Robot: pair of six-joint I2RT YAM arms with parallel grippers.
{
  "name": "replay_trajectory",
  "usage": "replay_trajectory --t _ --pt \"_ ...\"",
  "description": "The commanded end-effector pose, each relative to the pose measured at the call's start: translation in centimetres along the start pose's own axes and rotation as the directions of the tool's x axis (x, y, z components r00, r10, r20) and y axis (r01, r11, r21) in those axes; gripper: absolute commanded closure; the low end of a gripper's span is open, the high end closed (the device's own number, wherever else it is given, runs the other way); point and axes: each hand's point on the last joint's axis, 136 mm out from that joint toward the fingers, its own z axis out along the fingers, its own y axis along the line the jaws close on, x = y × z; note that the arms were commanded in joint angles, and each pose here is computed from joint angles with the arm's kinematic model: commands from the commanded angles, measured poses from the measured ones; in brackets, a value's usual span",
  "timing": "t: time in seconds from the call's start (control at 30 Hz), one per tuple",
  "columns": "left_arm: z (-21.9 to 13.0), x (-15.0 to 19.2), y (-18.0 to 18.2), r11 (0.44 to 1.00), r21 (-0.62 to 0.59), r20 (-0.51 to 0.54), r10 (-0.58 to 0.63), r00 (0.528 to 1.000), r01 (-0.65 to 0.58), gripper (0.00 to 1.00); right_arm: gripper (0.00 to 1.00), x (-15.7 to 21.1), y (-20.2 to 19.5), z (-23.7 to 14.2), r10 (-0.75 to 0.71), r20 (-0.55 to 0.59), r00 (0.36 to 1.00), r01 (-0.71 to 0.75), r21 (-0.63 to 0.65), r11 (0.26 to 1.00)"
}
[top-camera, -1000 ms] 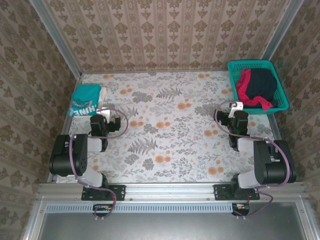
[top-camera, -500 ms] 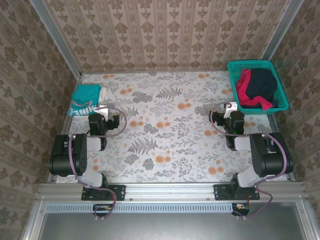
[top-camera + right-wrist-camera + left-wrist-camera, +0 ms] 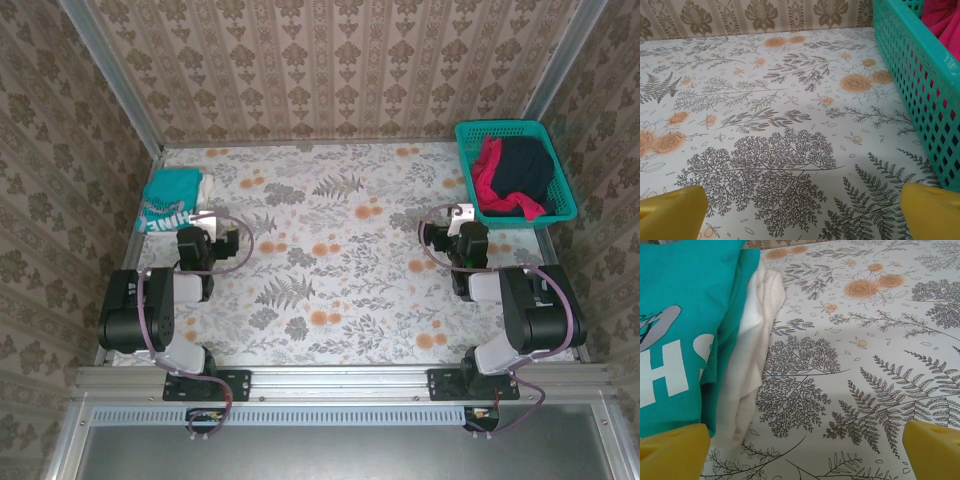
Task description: Fold and stack the t-shirts
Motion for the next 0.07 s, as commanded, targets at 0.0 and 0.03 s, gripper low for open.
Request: replay_trajectory --t 0.0,0.03 --pt "0.07 -1.7 0.02 1.0 0.009 0.048 -0.02 0.999 0.019 0.0 0.0 -0.43 -0.07 0.25 -0.016 0.006 1.0 0.016 0.015 1.0" --pt "0.07 -1.72 0.02 1.0 0.008 0.049 -0.019 0.999 0.019 0.0 0.0 -0.46 -0.1 0.19 -0.016 0.008 1.0 0.016 0.015 1.0"
